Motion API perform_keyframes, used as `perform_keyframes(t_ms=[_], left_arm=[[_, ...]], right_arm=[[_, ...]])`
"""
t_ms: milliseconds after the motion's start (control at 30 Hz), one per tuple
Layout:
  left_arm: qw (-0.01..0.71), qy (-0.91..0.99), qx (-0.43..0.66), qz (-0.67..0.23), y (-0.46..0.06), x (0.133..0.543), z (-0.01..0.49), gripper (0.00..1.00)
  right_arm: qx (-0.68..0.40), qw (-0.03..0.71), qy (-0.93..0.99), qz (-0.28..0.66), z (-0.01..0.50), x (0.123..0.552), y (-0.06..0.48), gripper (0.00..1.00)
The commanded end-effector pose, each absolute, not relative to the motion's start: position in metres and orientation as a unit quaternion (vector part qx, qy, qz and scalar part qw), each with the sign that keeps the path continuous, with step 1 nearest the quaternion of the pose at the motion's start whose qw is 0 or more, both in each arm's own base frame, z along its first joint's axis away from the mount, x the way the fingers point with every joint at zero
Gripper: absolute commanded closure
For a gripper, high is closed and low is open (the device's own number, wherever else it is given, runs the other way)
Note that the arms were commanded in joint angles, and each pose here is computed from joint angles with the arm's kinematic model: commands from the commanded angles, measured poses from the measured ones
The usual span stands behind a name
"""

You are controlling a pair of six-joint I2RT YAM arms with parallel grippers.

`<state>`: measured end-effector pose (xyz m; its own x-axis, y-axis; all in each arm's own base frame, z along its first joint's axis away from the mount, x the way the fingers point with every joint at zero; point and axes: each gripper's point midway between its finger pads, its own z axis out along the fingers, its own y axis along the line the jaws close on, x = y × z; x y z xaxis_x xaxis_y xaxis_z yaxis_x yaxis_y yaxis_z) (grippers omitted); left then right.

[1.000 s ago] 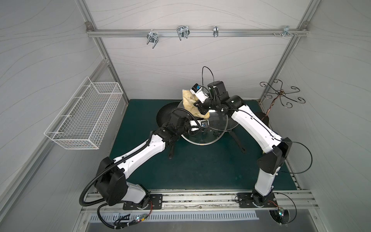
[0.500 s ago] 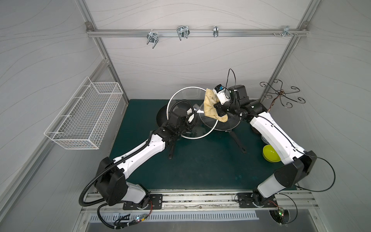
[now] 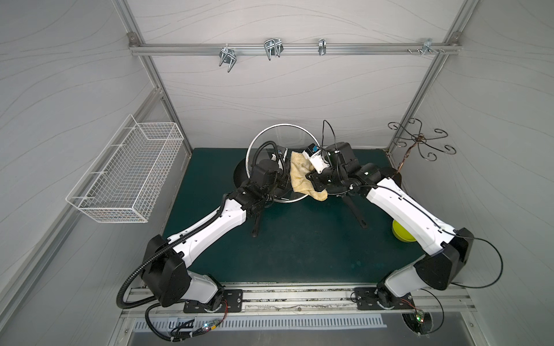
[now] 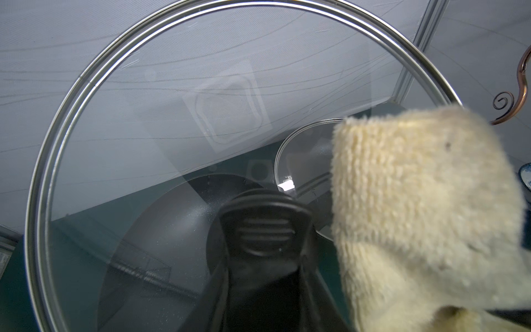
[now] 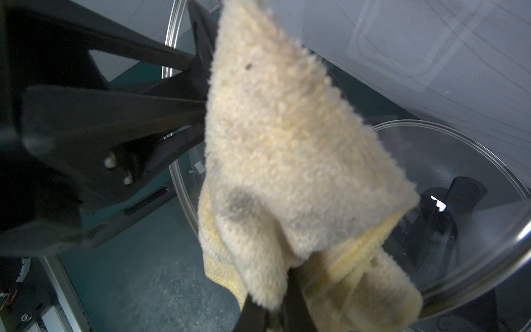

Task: Wipe the pot lid with a cloth
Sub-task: Wipe the pot lid, then place the cleaning item at the center of the board.

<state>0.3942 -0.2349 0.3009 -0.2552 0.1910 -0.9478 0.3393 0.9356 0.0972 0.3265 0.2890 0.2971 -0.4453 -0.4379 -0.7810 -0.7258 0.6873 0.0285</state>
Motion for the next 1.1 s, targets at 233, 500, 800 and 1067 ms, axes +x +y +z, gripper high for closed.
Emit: perform_keyframes(t_ms=[233,500,800,1067], left_arm=[[0.686,0.722,0.007,-0.088,-0.173,0.406,0.41,1.0],[0.664,0.743,-0.076,-0.049,-0.114,0.401,0.396,1.0],[0.66,0.745,-0.087,-0.032,-0.097,0.392,0.394,1.0],[0.664,0.743,-0.075,-0.03,-0.099,0.392,0.4,1.0]], right_arm=[[-0.255,0.469,0.825,0.185,0.346,0.338,0.232,1.0],[-0.248,0.429,0.854,0.161,0.301,0.332,0.209,1.0],[-0.335,0.364,0.86,0.127,0.221,0.319,0.245,1.0],[-0.356,0.292,0.877,0.135,0.156,0.305,0.271,1.0]])
